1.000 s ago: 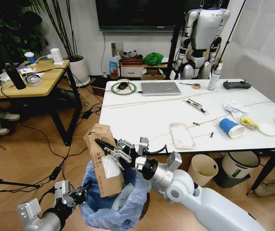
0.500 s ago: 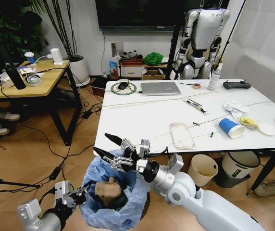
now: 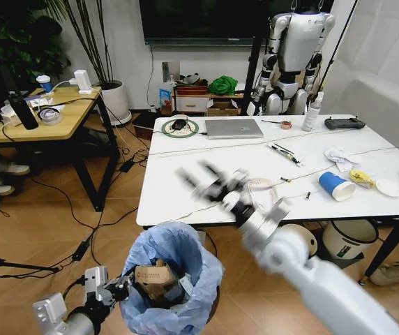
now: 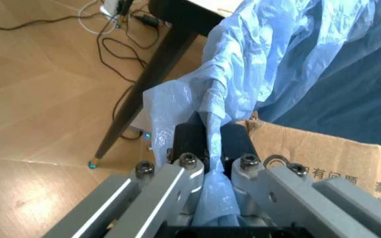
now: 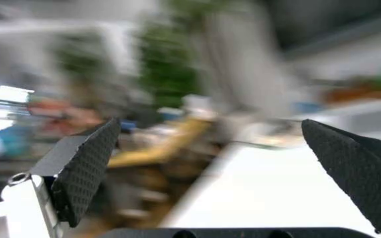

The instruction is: Pick up the trash bin and place the trash from the table into it.

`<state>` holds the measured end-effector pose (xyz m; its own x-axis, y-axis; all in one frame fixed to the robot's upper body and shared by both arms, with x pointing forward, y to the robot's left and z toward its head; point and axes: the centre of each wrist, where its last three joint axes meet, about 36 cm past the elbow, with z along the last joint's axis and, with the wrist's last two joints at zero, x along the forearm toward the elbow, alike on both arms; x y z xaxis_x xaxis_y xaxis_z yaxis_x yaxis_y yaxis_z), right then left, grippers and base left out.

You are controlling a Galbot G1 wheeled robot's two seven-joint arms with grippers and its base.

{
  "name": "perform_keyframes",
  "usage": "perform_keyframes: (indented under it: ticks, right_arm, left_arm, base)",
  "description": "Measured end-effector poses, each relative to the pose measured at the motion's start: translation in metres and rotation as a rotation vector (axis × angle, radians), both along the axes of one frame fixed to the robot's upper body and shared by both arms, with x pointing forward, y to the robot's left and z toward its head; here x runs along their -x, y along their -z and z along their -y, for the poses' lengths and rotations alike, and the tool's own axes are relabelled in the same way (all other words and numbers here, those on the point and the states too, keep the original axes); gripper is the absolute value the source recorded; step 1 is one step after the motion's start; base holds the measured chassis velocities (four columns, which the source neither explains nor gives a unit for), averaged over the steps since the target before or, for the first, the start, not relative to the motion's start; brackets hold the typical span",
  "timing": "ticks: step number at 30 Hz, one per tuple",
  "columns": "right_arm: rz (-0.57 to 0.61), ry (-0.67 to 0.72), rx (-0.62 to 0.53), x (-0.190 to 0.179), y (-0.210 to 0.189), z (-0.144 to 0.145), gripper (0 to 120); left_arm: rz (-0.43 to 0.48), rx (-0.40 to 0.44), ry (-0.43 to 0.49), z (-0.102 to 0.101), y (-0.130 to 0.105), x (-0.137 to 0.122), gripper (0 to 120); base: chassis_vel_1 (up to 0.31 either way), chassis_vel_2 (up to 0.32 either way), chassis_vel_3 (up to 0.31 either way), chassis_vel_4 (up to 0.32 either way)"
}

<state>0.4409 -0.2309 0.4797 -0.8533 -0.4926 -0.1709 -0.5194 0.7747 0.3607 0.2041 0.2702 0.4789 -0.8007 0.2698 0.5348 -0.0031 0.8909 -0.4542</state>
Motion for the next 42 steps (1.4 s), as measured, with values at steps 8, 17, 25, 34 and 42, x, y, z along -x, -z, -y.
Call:
perform_keyframes:
  ticks: [8, 17, 25, 34, 42]
  right_arm:
    - [-0.129, 0.348, 0.293, 0.012, -0.010, 0.090, 100]
    - [-0.124, 0.237, 0.448, 0.063, 0.029, 0.102, 100]
    - [-0.064, 0.171, 0.624, 0.066, 0.043, 0.061, 100]
    - [-0.097, 0.192, 0.764, 0.059, 0.071, 0.062, 100]
    - [-0.099, 0.227, 0.796, 0.047, 0.074, 0.073, 100]
  left_arm:
    - [0.001, 0.010, 0.021, 0.005, 0.007, -0.004, 0]
    - [0.008, -0.004, 0.034, 0.005, 0.005, -0.003, 0]
    - [0.024, -0.020, 0.024, 0.002, -0.002, -0.002, 0]
    - [0.037, -0.030, 0.019, -0.001, -0.004, -0.002, 0]
    - [0.031, -0.020, 0.017, 0.001, 0.000, -0.003, 0]
  base:
    - [0.000, 0.000, 0.000, 0.000]
    - [0.000, 0.000, 0.000, 0.000]
    - [0.000, 0.000, 0.000, 0.000]
    - [0.000, 0.000, 0.000, 0.000]
    - [0.000, 0.000, 0.000, 0.000]
